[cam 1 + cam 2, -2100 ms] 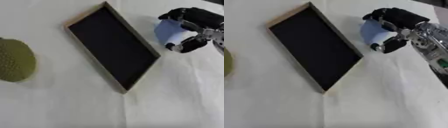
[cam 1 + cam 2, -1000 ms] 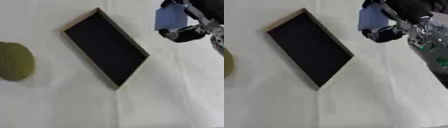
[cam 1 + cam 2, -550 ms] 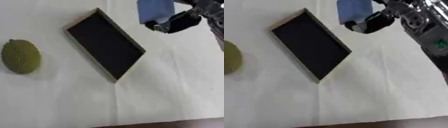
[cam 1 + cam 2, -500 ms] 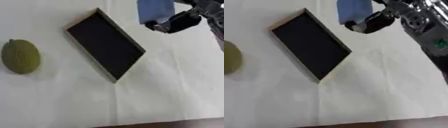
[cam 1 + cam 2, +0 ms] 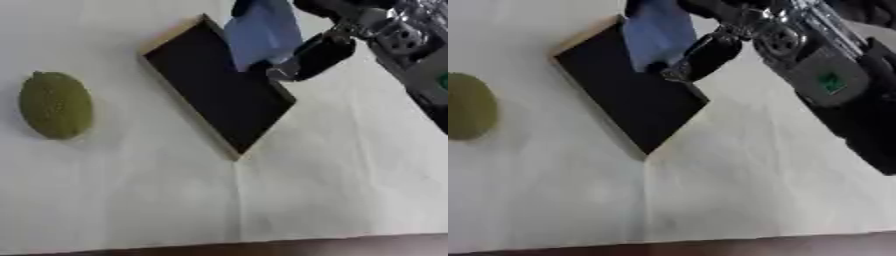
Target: Pick up objects on the table and place them in the box.
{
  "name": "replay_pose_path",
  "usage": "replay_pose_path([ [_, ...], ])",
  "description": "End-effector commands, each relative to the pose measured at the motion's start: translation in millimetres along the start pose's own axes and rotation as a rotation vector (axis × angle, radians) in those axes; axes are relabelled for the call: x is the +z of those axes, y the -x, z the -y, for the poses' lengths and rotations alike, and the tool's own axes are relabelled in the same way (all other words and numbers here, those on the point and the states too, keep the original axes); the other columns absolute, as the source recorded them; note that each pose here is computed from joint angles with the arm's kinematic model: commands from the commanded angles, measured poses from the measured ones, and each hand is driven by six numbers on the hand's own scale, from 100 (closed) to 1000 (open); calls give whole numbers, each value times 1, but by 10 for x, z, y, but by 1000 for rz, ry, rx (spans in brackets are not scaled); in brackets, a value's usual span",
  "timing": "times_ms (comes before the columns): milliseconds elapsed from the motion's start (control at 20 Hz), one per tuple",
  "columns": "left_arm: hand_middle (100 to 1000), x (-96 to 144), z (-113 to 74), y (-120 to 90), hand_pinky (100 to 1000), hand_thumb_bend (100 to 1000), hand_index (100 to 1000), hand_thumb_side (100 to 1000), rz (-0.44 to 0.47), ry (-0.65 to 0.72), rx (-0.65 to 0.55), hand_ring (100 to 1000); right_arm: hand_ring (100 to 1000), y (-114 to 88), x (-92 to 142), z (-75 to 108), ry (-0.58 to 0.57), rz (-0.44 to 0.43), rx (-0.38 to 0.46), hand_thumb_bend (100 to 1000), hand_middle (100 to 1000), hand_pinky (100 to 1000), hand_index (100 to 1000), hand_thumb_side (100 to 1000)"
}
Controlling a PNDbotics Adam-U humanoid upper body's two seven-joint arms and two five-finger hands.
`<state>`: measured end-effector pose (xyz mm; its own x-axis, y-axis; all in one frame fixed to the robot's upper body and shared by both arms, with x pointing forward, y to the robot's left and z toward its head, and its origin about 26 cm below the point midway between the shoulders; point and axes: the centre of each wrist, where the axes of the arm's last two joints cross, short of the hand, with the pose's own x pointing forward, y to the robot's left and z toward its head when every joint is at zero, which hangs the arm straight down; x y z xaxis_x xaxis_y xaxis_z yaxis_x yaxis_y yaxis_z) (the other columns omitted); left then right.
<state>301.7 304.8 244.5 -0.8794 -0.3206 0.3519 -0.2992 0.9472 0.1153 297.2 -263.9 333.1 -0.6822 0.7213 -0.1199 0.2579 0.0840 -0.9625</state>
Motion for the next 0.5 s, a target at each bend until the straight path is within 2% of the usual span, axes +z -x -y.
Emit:
replay_pose_path([
  [50, 783, -82, 16, -66, 892, 100, 827, 681, 43, 10, 16, 784, 488, -51, -16, 21, -19, 4, 2, 100, 365, 656, 512, 100],
  [250, 784, -96, 29, -70, 892, 100, 827, 682, 49, 7, 26, 785, 539, -73, -30, -70, -47, -16, -20, 100, 428, 700, 575, 100],
  [350, 784, -91, 33, -69, 893, 100, 828, 683, 46, 5, 29, 785, 589, -81, -30, -125, -65, -31, -19, 113, 485, 728, 640, 100],
  [500, 785, -84, 34, -66, 894, 100, 828, 684, 41, 3, 32, 785, 680, -86, -24, -185, -86, -38, -2, 222, 580, 765, 726, 100],
])
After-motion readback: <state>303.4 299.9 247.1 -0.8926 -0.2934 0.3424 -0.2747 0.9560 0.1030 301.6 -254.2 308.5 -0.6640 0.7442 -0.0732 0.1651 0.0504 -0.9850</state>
